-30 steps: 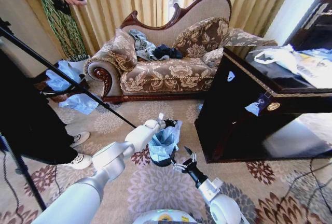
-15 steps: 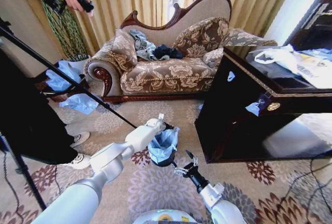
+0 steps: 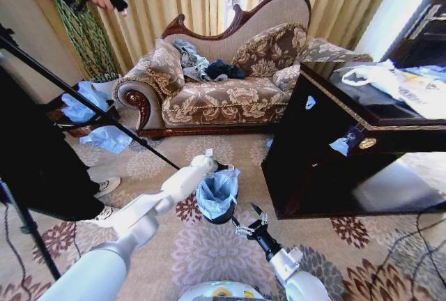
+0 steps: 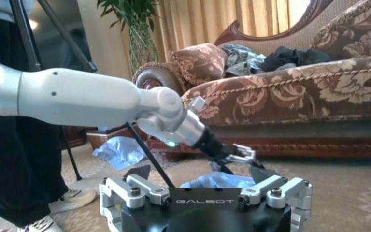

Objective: Place a garbage bag over the trash bin.

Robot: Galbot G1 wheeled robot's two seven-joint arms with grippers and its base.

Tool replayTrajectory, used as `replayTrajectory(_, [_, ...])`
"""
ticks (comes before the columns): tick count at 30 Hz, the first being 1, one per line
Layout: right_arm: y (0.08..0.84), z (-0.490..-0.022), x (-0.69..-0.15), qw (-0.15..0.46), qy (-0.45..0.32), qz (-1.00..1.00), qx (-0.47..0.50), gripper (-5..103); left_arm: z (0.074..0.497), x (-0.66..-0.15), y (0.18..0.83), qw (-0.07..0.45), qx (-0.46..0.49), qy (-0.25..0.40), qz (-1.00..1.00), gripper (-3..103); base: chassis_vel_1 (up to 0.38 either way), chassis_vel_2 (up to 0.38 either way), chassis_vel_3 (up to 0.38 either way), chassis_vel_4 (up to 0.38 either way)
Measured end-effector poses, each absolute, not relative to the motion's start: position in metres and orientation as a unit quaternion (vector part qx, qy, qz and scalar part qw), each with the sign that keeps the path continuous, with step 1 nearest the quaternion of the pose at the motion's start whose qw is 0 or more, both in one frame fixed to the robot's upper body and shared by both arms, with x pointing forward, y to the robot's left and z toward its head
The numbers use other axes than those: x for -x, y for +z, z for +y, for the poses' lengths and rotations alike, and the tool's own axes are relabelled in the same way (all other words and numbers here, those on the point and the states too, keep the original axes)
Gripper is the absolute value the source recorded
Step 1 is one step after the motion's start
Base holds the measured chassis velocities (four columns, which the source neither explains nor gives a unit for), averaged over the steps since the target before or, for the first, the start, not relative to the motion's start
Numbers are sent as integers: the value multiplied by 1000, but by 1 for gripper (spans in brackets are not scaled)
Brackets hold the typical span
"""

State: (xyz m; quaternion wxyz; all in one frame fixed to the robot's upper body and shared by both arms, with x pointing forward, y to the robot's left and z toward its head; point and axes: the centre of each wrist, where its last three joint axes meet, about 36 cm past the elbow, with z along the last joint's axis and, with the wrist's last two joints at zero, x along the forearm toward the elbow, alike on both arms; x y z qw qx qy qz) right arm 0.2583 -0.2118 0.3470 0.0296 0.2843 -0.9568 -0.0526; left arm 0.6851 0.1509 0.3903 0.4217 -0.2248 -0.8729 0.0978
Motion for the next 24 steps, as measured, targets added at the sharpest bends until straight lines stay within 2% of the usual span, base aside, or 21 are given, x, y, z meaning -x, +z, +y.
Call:
replayTrajectory(4, [346, -210, -256, 32, -52, -957, -285, 100, 152, -684, 390, 401, 240, 87, -880, 100, 0, 0, 0, 0])
replayTrajectory(8, [344, -211, -254, 36, -40, -962, -269, 100, 151, -684, 398, 359, 265, 72, -892, 100, 0, 0, 0, 0])
replayTrajectory(10, [346, -211, -258, 62, -11, -975, -215, 100, 160, -673, 417, 310, 293, 41, -903, 100, 0, 0, 0, 0])
replayTrajectory(11, [346, -211, -258, 62, -11, -975, -215, 100, 160, -673, 417, 310, 293, 41, -903, 100, 0, 0, 0, 0])
replayTrajectory(14, [357, -206, -270, 118, 0, -981, -154, 100, 189, -646, 441, 259, 315, -19, -913, 100, 0, 0, 0, 0])
replayTrajectory(15, [357, -206, -270, 118, 0, -981, -154, 100, 189, -646, 441, 259, 315, -19, -913, 100, 0, 0, 0, 0])
replayTrajectory(18, [366, -207, -284, 159, 13, -980, -117, 100, 262, -592, 466, 205, 296, -88, -929, 100, 0, 0, 0, 0])
replayTrajectory(19, [366, -207, -284, 159, 13, -980, -117, 100, 262, -592, 466, 205, 296, -88, -929, 100, 0, 0, 0, 0])
replayTrajectory(22, [363, -202, -288, 180, 10, -979, -99, 100, 299, -536, 481, 165, 301, -114, -932, 100, 0, 0, 0, 0])
replayTrajectory(23, [363, -202, -288, 180, 10, -979, -99, 100, 299, -536, 481, 165, 301, -114, -932, 100, 0, 0, 0, 0])
replayTrajectory(24, [362, -197, -289, 185, 9, -978, -93, 100, 300, -514, 481, 152, 317, -112, -930, 100, 0, 0, 0, 0])
